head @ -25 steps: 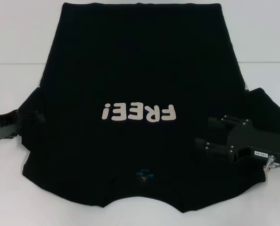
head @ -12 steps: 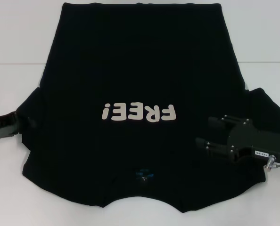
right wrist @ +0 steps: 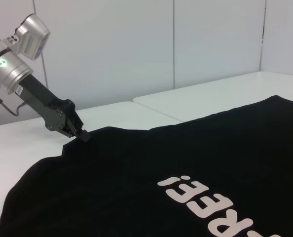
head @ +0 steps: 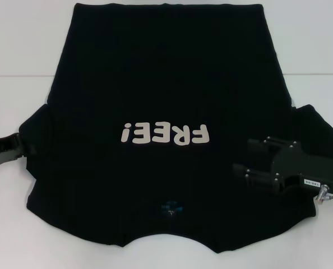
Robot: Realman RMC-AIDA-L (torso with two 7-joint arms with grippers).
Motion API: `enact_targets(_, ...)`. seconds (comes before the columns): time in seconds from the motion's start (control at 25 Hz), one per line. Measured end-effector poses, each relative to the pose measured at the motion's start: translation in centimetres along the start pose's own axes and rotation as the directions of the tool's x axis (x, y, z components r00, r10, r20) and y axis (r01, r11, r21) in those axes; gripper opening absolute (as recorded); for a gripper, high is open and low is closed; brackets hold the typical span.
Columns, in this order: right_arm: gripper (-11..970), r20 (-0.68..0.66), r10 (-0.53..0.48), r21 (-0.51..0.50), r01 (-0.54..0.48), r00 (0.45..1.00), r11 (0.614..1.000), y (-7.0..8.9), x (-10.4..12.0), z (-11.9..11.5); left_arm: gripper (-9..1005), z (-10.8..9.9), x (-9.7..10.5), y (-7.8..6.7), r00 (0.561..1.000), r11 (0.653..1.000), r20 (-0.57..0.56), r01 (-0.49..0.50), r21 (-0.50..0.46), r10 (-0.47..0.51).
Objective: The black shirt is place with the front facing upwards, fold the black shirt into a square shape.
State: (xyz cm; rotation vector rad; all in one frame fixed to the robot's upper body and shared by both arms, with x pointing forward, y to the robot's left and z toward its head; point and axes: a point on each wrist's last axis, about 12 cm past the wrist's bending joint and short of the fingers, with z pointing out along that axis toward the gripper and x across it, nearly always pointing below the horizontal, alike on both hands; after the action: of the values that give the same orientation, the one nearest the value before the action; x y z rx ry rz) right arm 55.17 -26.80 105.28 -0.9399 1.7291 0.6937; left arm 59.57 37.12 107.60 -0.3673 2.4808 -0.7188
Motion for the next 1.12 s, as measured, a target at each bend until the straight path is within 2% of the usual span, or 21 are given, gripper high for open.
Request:
enact_targets(0.08,761,0.001,0.0,0.001,0.0,1.0,1.0,0.0,0.0,0.0,3,0.0,0.0,0.0,1.0,1.0,0.003,0.003,0.002,-0.003)
enact_targets(0.32,761,0.002,0.002,0.002,-0.002,1.0,1.0,0.0,0.0,-0.1,4,-0.6,-0.1,0.5,1.0,1.0,0.02,0.019,0.006,-0.019)
enact_targets(0.6,761,0.006,-0.002,-0.001,0.002,1.0,1.0,-0.1,-0.2,0.0,6,-3.0,0.0,2.9,0.992,0.996,0.086,0.088,0.001,-0.087)
enact_targets(0.76,761,0.007,-0.003,-0.002,0.003,1.0,1.0,-0.1,-0.2,0.0,7,-3.5,0.4,3.7,0.988,0.993,0.106,0.117,0.0,-0.116)
enact_targets(1.12,761,0.006,-0.003,-0.001,0.003,1.0,1.0,-0.1,-0.2,-0.1,9,-3.8,0.4,4.1,0.985,0.992,0.123,0.125,0.003,-0.124)
